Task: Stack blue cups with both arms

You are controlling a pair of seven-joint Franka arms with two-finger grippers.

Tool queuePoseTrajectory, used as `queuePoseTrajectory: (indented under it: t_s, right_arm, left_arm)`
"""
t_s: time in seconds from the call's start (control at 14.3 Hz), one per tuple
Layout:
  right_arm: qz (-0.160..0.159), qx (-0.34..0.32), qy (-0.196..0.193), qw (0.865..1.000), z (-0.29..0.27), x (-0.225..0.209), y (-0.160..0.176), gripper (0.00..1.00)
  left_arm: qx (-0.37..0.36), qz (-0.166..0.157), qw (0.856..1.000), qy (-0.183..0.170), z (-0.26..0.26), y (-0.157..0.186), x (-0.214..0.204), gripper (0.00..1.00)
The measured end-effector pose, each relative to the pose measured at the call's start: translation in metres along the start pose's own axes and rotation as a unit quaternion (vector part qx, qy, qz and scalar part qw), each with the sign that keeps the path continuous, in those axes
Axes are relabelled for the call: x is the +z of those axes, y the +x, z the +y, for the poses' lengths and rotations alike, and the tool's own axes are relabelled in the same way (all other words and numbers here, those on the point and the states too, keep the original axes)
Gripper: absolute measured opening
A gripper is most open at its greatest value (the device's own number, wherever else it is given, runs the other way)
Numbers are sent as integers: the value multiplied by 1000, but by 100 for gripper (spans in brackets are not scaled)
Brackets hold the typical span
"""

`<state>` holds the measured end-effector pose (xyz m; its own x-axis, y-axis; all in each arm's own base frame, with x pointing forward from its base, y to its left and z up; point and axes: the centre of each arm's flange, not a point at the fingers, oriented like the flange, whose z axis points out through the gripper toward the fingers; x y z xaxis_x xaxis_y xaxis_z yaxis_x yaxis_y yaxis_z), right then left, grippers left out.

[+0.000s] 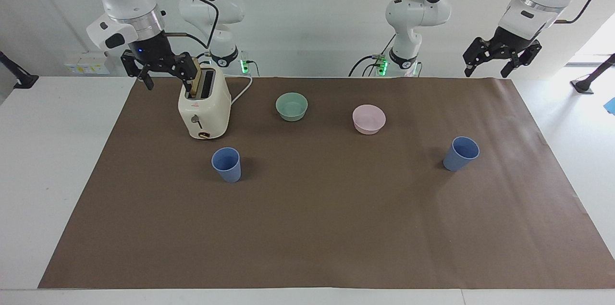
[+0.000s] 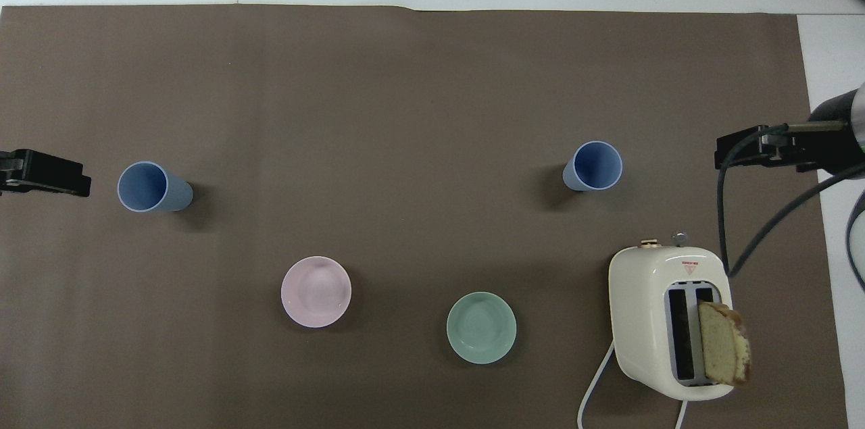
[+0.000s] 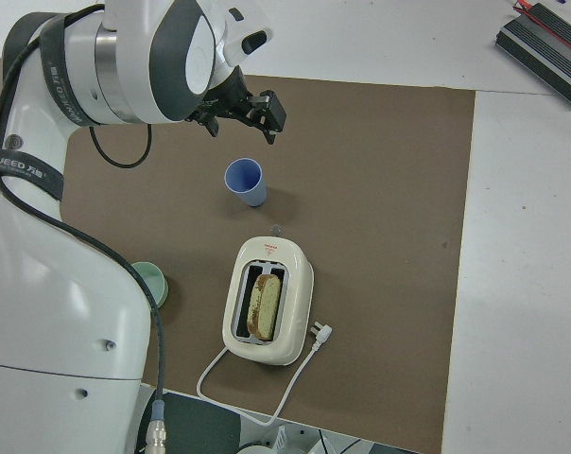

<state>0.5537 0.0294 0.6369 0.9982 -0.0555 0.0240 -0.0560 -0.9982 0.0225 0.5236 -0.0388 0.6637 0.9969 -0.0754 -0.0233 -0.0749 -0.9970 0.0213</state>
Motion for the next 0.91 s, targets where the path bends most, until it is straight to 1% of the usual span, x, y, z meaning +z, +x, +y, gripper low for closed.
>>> queuePoseTrajectory:
  t_s: [0.91]
  right_arm:
    - [0,0,0,1000,0,0,0,100]
  left_arm:
    - [0,-5,1000,0,0,-5,3,100]
